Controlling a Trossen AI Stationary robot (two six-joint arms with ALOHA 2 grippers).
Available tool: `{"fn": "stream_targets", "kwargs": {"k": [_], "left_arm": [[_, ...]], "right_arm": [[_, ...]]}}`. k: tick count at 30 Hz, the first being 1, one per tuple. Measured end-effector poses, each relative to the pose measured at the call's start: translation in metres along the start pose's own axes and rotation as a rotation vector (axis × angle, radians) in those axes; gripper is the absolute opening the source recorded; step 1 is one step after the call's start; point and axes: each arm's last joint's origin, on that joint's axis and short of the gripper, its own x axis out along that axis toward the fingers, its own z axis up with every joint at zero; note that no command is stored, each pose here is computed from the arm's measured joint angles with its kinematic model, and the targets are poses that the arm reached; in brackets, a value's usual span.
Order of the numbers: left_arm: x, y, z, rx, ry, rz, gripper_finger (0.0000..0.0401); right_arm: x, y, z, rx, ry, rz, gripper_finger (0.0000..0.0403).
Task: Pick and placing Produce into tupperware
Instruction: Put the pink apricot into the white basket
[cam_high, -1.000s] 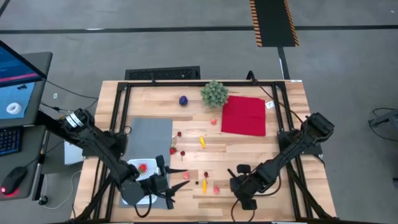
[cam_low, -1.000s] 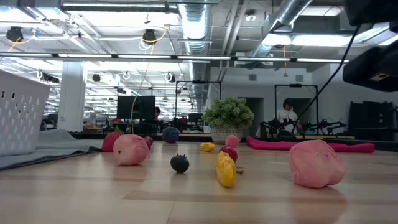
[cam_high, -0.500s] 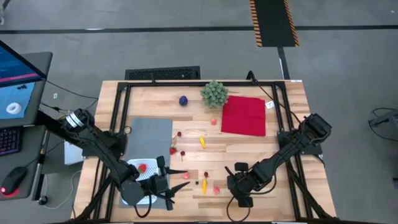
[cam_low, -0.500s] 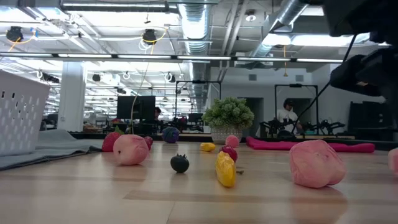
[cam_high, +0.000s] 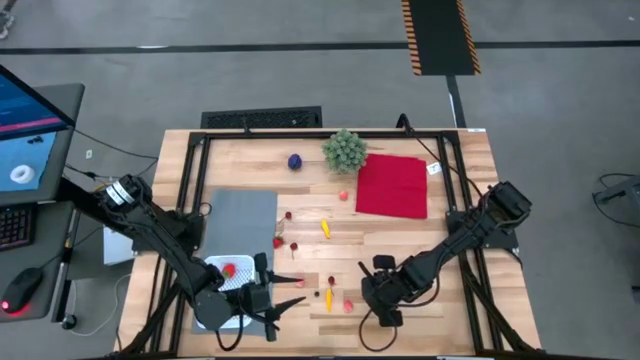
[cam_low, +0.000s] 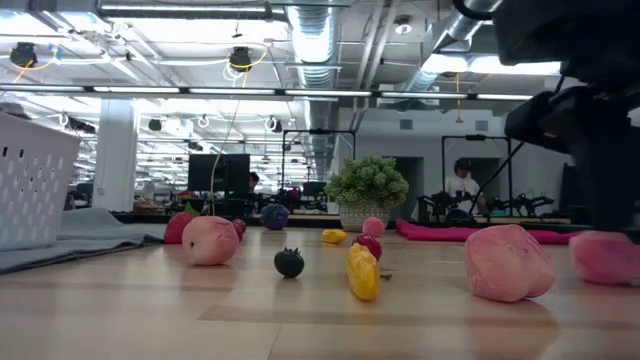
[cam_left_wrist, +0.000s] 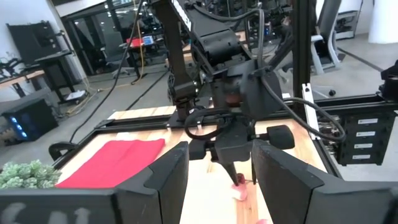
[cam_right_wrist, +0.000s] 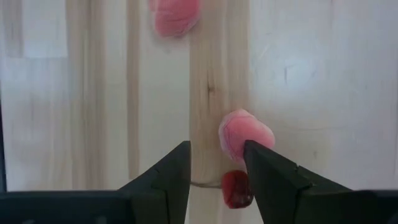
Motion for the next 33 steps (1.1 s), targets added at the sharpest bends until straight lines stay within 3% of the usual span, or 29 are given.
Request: {"fn": "stream_targets", "kwargs": {"k": [33], "left_arm": [[0.0,-0.001,-0.001,-0.026,0.005,-0.033,0.0171]], "right_arm": [[-0.001,-0.009,0.005,-0.023,-0.014,-0.07,0.0171]]}}
